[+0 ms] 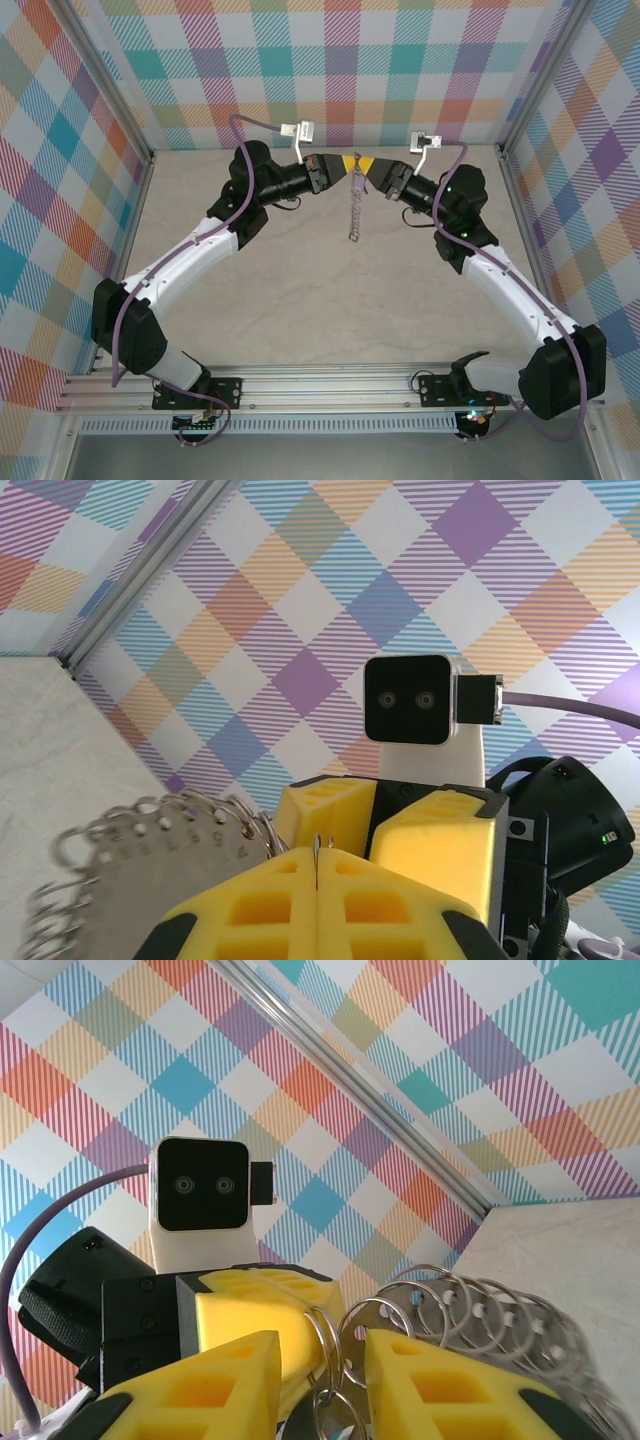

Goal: Put the keys on the keyring

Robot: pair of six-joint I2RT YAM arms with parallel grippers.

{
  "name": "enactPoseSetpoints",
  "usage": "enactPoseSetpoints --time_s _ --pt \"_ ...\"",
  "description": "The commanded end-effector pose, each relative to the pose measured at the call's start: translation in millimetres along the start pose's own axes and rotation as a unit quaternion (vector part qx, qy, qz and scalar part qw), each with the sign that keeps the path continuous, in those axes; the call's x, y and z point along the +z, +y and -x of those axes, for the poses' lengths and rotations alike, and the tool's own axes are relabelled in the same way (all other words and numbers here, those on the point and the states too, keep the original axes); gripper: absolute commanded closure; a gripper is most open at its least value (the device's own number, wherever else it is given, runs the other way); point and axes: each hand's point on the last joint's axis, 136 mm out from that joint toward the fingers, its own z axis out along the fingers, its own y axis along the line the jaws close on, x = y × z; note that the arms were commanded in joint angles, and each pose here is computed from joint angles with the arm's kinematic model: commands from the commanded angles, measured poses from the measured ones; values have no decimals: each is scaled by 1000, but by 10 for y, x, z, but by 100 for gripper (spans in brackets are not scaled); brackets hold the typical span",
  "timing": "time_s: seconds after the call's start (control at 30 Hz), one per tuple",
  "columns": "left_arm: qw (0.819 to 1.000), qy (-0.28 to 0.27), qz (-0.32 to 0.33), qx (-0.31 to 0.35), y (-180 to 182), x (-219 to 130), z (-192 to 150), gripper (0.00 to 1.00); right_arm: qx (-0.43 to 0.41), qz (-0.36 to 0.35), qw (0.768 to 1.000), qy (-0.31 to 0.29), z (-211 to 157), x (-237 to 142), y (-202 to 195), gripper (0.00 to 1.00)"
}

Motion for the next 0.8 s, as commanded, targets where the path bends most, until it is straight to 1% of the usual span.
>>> enactPoseSetpoints --time_s 0.0,0.17,0.37,0.47,0.53,0.6,0.77 --pt "999 -21 -35 27 -295 -94 133 100 -18 42 999 -15 159 11 245 74" --pt "999 -20 -33 27 -277 -80 129 100 -13 50 999 -8 124 25 238 79" --pt "999 -18 -32 25 -250 -65 115 100 -4 57 998 0 90 49 221 81" --pt "999 -19 -33 25 -250 -60 117 100 2 54 999 3 66 56 181 88" --pt "999 -19 -32 24 -242 -55 114 100 -3 65 998 -3 91 56 222 90" --pt "999 -17 -34 25 -247 -50 109 100 0 68 998 0 80 68 214 89" --pt "999 -14 -33 22 -232 -44 87 100 4 70 998 4 67 84 197 75"
